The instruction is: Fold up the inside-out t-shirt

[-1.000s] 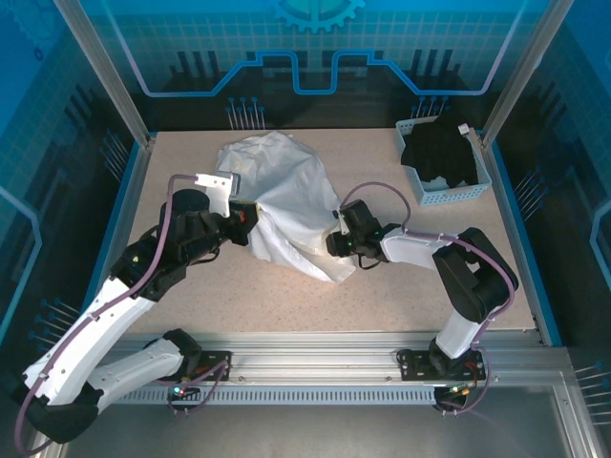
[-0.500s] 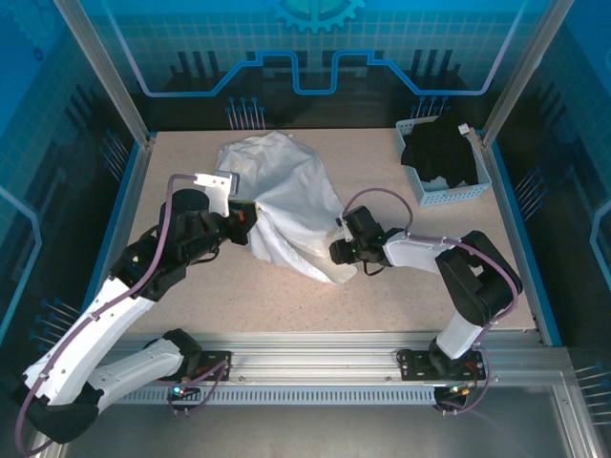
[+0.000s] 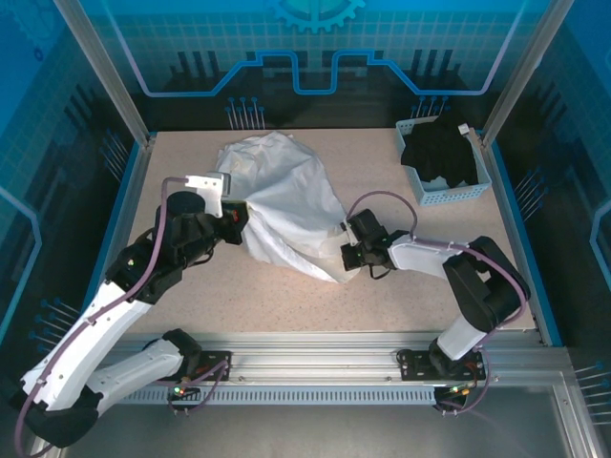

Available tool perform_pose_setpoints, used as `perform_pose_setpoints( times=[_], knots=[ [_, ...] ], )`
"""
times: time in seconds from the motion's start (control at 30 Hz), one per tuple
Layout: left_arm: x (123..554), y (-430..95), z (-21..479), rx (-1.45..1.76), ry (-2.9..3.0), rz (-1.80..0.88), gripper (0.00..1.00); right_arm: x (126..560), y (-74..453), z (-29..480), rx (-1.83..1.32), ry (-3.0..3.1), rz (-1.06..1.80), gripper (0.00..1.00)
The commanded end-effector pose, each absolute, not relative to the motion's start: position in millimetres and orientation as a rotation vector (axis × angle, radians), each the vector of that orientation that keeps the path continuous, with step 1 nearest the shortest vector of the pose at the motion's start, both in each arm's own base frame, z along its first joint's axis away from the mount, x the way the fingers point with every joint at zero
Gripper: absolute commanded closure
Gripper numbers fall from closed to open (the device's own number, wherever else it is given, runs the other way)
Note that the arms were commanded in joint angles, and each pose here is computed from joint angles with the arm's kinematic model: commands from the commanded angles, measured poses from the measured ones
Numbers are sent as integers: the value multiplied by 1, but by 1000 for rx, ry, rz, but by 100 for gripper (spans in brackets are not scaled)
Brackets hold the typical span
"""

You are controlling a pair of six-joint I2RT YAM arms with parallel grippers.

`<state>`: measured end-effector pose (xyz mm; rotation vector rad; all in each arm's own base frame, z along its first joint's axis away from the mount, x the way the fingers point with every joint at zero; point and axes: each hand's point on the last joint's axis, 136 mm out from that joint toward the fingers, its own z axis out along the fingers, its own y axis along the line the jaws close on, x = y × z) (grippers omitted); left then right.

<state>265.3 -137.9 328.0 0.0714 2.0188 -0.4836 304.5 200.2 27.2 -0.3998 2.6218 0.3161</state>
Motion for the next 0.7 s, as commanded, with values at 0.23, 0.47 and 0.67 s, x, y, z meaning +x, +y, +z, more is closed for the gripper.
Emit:
perform_pose_setpoints(
  times=[0.23,0.47,0.67],
  knots=[
    [283,-64,362,-268,1885,-323,100,358,152,223,-133,2183,652,100],
    [268,-53,474,-278,1649,-444,100,339,99,416,-81,1789,594,100],
    [227,-38,527,-244,1526,-433,100,263,86,504,-146,1602,529,100]
  ],
)
